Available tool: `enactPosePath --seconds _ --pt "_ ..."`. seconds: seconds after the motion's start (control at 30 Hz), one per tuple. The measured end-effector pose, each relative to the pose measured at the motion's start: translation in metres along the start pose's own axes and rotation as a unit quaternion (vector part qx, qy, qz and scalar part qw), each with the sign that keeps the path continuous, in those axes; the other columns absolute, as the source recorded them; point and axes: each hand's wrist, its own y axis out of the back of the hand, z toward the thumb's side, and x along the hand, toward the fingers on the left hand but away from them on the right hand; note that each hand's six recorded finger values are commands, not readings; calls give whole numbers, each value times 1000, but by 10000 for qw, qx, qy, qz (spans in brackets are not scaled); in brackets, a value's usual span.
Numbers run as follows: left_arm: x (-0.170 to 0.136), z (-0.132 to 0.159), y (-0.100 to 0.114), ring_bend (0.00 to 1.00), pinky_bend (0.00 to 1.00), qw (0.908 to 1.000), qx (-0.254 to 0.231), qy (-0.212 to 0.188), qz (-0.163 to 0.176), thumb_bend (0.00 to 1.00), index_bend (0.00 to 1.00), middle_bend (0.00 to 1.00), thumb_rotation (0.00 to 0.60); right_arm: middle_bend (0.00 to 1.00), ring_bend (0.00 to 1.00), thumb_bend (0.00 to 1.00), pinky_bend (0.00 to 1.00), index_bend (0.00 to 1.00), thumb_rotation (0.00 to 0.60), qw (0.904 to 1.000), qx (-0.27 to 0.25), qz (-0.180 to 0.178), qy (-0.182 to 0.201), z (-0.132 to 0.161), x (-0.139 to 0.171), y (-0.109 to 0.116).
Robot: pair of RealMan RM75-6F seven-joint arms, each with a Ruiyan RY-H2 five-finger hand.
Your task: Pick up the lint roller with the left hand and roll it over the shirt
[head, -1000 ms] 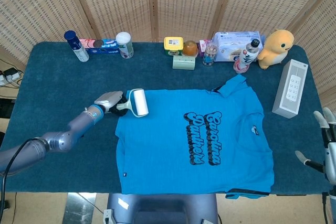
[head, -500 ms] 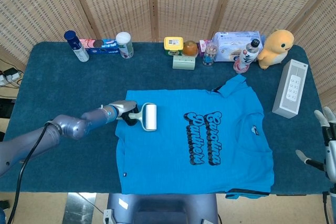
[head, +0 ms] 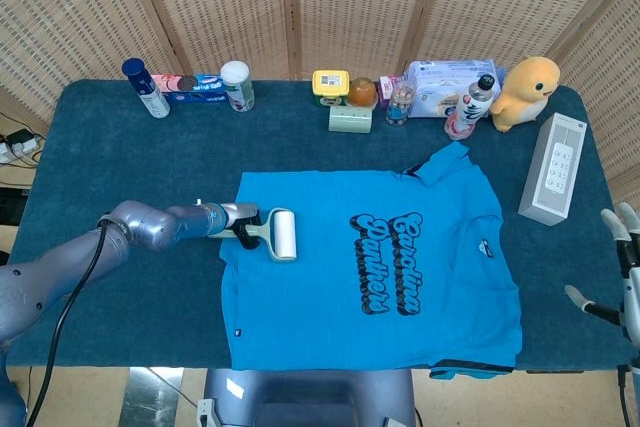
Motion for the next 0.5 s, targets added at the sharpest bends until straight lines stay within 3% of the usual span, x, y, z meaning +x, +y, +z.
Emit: enactPosePath --seconds 0.5 --pt "12 1 -7 970 1000 10000 -55 21 -74 793 961 1000 600 0 0 0 0 57 600 10000 -25 15 3 -1 0 0"
